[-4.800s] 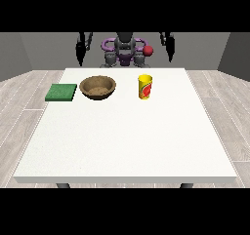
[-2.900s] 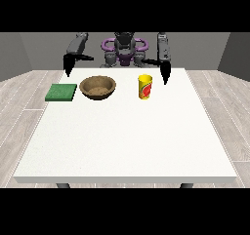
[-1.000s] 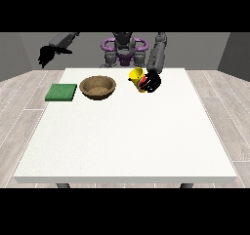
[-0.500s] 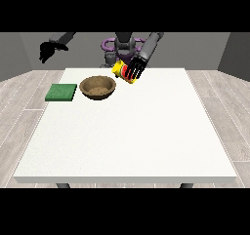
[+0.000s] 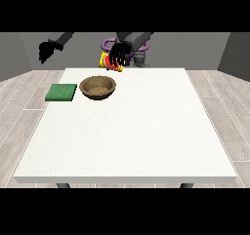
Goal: Pick the cup and pour the ball into the bowl, then pick the bowl and place it on the pad
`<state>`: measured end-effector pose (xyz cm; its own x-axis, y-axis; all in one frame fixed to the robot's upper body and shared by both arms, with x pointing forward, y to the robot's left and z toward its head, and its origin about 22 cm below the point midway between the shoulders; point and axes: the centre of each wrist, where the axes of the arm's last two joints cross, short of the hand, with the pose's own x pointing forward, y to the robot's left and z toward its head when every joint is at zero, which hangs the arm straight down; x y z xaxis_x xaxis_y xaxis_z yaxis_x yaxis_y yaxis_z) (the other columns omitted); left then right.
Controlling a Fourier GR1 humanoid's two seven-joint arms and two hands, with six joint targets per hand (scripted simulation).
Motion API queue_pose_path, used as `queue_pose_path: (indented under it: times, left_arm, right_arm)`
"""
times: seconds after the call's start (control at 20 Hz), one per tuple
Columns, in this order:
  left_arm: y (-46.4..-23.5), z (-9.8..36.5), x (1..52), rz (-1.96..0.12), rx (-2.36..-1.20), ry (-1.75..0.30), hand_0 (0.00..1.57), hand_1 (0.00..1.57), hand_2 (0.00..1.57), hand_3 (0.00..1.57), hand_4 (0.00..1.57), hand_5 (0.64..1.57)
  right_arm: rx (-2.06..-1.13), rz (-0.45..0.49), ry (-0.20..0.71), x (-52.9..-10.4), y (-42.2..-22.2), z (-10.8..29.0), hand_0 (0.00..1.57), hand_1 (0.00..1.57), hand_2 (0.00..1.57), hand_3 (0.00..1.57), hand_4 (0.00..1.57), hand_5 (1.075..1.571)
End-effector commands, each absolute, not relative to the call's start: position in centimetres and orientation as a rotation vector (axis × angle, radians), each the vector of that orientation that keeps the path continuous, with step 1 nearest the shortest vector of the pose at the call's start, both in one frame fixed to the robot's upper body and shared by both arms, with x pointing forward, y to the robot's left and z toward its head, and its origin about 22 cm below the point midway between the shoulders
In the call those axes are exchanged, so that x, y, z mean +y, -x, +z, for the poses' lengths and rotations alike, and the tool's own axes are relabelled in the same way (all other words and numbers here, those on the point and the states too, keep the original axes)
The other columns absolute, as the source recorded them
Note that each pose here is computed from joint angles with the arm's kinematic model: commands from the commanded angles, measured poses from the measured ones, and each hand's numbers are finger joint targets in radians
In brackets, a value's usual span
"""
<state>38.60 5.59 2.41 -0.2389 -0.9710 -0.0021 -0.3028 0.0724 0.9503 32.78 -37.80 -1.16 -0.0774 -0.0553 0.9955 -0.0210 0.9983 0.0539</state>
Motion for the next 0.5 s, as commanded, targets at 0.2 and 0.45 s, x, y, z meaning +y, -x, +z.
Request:
queue_pose_path:
  times: [0.2,0.45]
  left_arm:
    - [-38.2,7.0,0.5,-1.751,-1.48,-1.501,0.0,0.0,1.57,1.57,1.21,1.391]
    - [-37.8,6.2,-0.3,-2.109,-1.266,-1.794,1.55,1.55,1.57,1.57,1.22,1.447]
  right_arm:
    - [-1.661,-0.012,-0.091,-37.5,-33.7,-1.2,0.0,0.0,0.0,0.28,0.74,1.537]
    - [-1.605,-0.008,-0.08,-37.6,-32.5,-3.0,0.0,0.0,0.05,0.26,0.75,1.533]
